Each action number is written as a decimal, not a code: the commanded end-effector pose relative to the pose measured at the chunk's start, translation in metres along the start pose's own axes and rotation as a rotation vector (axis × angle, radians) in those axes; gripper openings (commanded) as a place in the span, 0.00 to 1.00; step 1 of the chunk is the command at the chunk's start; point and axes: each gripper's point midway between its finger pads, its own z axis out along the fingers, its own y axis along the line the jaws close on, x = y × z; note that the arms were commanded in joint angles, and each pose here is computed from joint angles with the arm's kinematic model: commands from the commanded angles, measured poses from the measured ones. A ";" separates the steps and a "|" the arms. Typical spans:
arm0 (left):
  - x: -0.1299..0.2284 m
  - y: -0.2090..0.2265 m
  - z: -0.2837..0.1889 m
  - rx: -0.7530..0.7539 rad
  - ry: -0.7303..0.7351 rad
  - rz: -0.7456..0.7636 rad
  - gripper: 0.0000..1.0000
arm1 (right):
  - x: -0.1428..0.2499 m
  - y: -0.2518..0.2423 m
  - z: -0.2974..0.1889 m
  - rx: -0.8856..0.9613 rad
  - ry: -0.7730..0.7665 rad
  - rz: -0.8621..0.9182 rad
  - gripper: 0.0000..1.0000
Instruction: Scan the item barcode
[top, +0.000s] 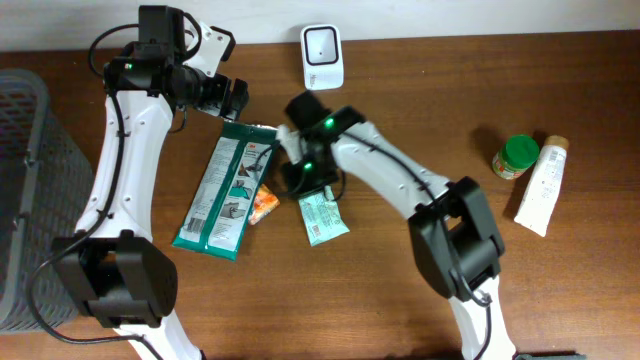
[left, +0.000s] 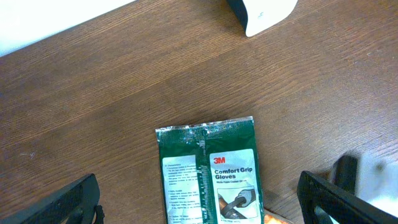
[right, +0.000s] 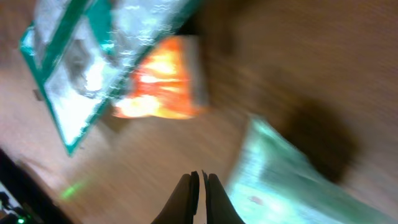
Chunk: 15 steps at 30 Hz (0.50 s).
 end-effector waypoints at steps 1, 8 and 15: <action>-0.012 0.001 -0.019 -0.015 -0.049 0.013 0.99 | 0.005 -0.001 0.028 0.028 0.035 0.060 0.04; -0.012 0.001 -0.019 -0.015 -0.049 0.013 0.99 | 0.010 -0.042 0.046 0.209 0.055 0.094 0.04; -0.012 0.001 -0.019 -0.015 -0.049 0.013 0.99 | 0.007 -0.080 0.029 0.243 0.045 0.176 0.04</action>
